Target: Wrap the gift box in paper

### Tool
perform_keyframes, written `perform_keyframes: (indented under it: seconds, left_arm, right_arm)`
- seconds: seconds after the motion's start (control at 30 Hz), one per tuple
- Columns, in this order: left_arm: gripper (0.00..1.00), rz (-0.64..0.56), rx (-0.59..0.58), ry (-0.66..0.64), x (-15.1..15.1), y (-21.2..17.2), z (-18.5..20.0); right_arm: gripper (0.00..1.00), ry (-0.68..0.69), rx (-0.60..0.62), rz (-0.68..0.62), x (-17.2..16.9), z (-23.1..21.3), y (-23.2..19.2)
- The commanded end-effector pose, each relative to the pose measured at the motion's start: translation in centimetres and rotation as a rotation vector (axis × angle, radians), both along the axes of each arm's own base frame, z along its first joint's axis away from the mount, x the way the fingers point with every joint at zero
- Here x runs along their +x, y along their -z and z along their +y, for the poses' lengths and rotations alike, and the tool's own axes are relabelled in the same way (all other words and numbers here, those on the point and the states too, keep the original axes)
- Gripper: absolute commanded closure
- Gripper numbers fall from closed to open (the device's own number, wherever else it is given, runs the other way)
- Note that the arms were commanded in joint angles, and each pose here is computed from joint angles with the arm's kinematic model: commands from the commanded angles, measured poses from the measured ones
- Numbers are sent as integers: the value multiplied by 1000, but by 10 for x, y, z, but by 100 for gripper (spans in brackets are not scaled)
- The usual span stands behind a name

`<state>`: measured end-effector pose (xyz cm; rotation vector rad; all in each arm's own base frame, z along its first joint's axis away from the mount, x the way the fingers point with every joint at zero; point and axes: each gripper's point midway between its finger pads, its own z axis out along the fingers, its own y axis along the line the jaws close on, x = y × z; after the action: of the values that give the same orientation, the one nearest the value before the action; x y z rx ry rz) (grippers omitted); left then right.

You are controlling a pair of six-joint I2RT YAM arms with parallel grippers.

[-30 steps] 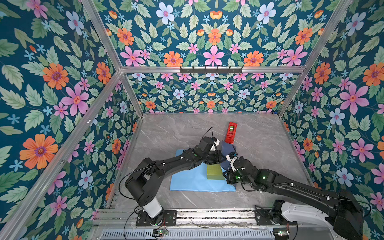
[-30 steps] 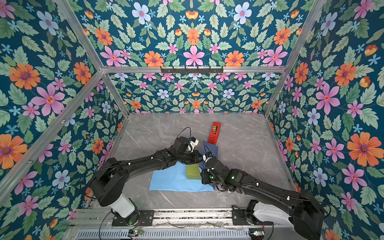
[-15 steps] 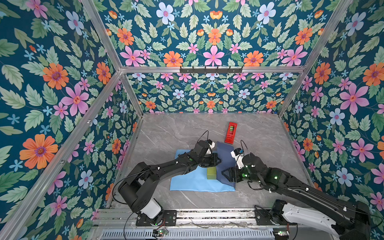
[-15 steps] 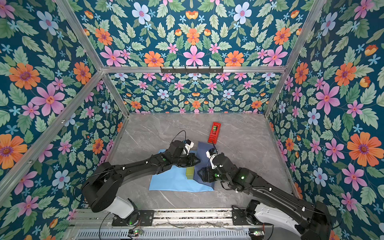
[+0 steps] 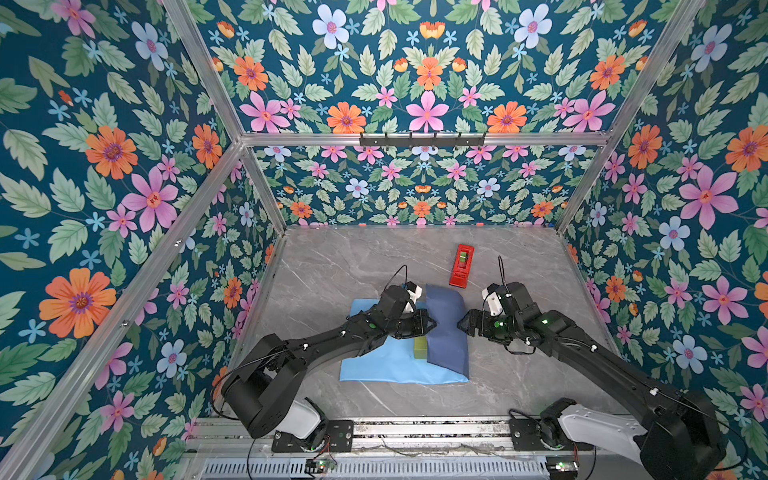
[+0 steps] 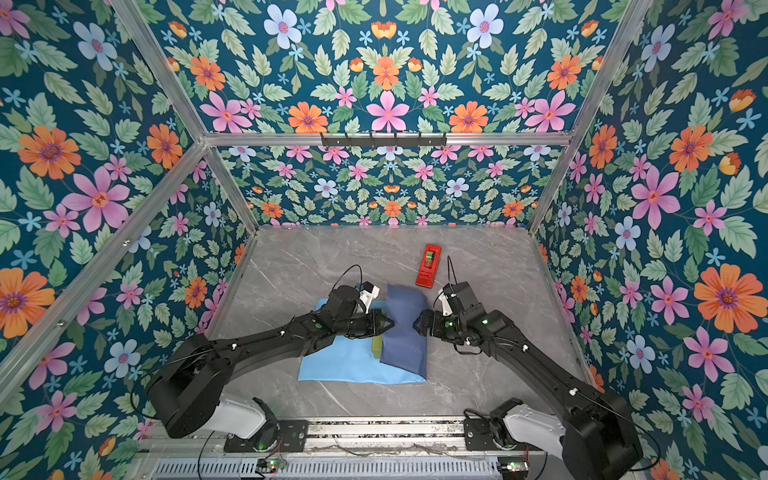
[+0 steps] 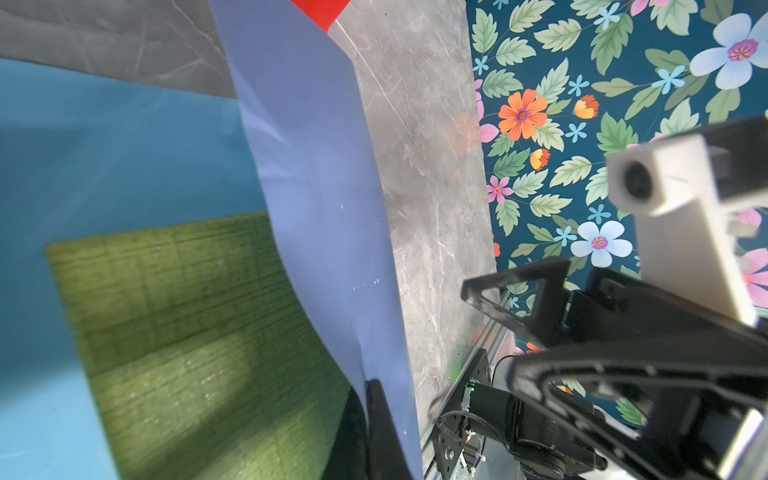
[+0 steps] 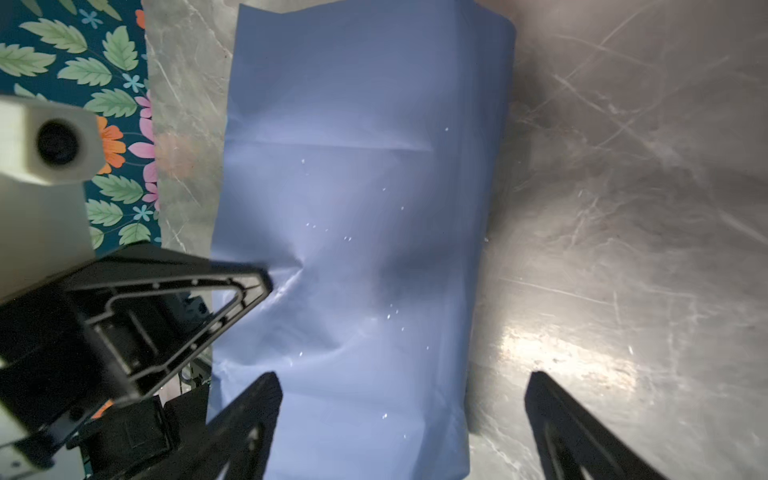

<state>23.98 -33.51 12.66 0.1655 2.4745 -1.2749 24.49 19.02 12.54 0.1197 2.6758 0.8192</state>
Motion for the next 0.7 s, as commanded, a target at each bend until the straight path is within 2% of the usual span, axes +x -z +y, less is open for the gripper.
perform_keyframes:
  seconds: [0.0,0.67]
  left_arm:
    - [100,-25,-13,-10,4,-5,1]
    - [100,-21,-4,-41,5,3,18]
  right_arm:
    - [6,-2,0,11,10,6,6]
    - [5,-68,17,74,29,29,32]
